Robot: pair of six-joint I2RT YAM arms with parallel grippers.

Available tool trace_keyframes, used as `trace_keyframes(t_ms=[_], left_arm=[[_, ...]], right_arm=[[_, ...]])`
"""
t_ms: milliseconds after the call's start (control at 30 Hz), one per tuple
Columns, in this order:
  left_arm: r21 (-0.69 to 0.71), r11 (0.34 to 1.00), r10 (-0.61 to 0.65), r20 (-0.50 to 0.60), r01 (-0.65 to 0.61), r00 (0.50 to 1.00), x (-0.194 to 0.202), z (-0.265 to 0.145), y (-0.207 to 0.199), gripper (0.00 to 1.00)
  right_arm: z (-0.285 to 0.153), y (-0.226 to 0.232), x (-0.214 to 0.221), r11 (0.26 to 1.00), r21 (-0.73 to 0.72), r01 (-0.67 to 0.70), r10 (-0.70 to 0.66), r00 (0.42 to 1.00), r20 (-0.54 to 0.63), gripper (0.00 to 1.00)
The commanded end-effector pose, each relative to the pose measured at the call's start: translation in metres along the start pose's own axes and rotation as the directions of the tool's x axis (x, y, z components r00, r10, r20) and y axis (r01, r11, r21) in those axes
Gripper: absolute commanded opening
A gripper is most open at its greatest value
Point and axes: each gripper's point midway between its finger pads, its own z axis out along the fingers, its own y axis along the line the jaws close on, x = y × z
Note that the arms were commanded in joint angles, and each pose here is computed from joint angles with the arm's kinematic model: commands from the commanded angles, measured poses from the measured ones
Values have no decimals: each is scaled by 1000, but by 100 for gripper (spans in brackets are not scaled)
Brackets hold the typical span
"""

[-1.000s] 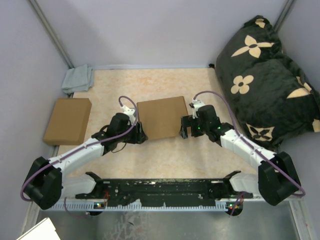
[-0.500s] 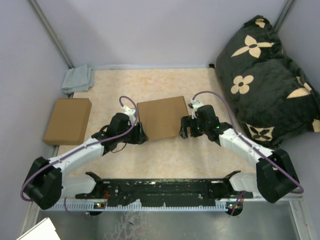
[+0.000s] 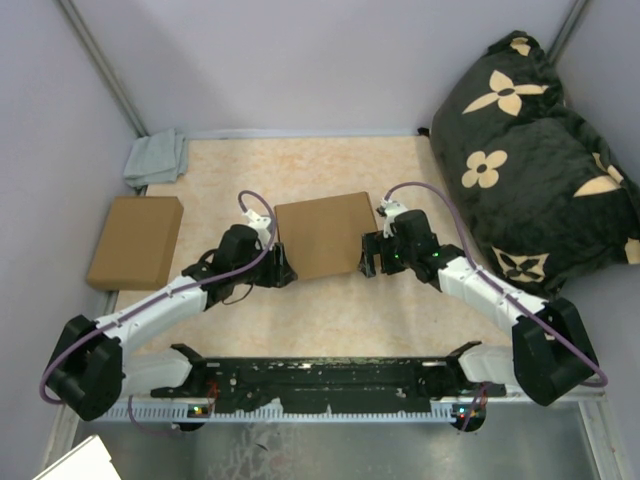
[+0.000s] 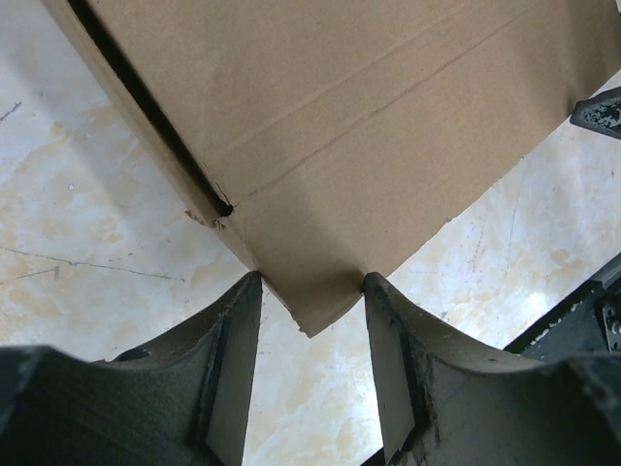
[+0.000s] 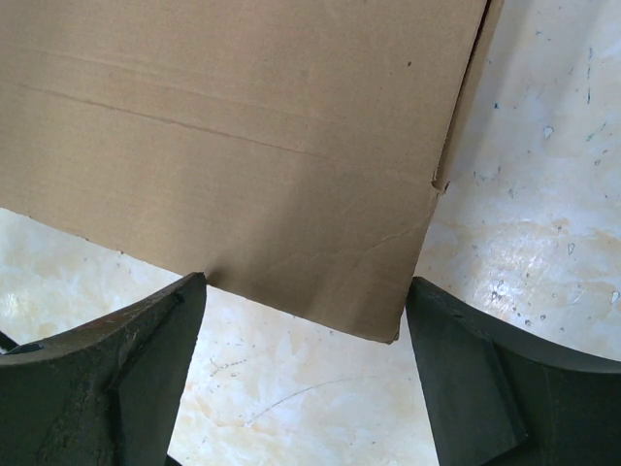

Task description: Fold the paper box

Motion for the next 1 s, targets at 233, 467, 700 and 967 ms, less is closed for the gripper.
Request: trace_keyframes(t_ms=[233, 467, 700, 967], left_arm=[[5, 999, 34, 25, -34, 999, 1, 12, 3, 52], [-32, 998, 53, 36, -52, 998, 9, 20, 17, 50], [-132, 989, 62, 8, -60, 998, 19, 24, 40, 49], [-155, 986, 58, -5, -58, 998, 23, 32, 46, 49]], right_arm=[[11, 8, -6, 999, -39, 9, -9, 1000, 19, 84], [18, 0, -1, 1000, -12, 16, -16, 1000, 21, 83], [25, -18, 2, 997, 77, 11, -13, 1000, 25, 82], [30, -22, 4, 996, 89, 6, -10, 999, 36, 82]])
